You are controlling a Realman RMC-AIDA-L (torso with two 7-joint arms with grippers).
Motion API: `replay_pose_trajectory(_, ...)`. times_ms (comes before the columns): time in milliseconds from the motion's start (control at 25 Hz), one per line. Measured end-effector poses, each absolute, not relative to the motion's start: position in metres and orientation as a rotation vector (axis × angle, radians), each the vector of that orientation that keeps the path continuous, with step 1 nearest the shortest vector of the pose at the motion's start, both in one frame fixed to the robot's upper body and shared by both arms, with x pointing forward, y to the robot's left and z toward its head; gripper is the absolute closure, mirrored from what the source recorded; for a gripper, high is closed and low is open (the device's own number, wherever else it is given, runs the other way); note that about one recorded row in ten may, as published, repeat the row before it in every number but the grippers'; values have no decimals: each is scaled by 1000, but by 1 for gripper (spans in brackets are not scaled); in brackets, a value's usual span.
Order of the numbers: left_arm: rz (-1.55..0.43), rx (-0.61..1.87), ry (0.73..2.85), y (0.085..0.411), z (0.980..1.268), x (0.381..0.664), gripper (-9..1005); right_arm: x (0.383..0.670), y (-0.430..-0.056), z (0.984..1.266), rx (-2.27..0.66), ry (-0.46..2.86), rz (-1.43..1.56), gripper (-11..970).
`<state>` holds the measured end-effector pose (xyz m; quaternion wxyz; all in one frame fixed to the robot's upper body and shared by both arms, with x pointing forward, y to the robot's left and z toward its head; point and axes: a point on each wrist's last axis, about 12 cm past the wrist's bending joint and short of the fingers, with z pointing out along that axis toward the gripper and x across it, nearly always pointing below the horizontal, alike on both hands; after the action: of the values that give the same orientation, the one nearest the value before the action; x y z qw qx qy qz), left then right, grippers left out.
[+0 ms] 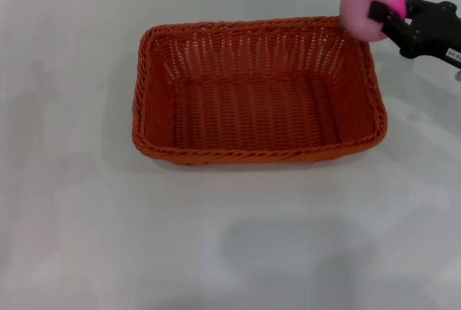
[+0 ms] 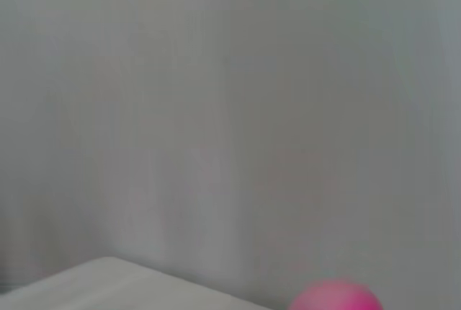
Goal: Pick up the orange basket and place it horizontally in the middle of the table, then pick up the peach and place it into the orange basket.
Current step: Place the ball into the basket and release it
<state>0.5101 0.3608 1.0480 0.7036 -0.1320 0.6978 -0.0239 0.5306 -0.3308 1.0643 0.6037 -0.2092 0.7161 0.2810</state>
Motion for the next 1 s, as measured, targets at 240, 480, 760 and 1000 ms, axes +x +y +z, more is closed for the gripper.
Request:
replay_pose_trajectory(240, -50, -294, 1551, 362, 1049, 511, 368, 524, -322, 1069, -538, 1606, 729, 783)
replay_pose_trajectory(480, -50, -292, 1547, 362, 1050, 512, 369, 524, -295, 1063, -679, 1627, 813, 782)
replay_pose_trajectory(760, -61, -282, 1548, 358, 1051, 519, 369, 529, -284, 1060, -716, 1653, 823, 780)
replay_pose_trajectory(1000, -62, -285, 1549, 358, 1050, 519, 369, 529, -282, 1059, -679, 1648, 842, 778)
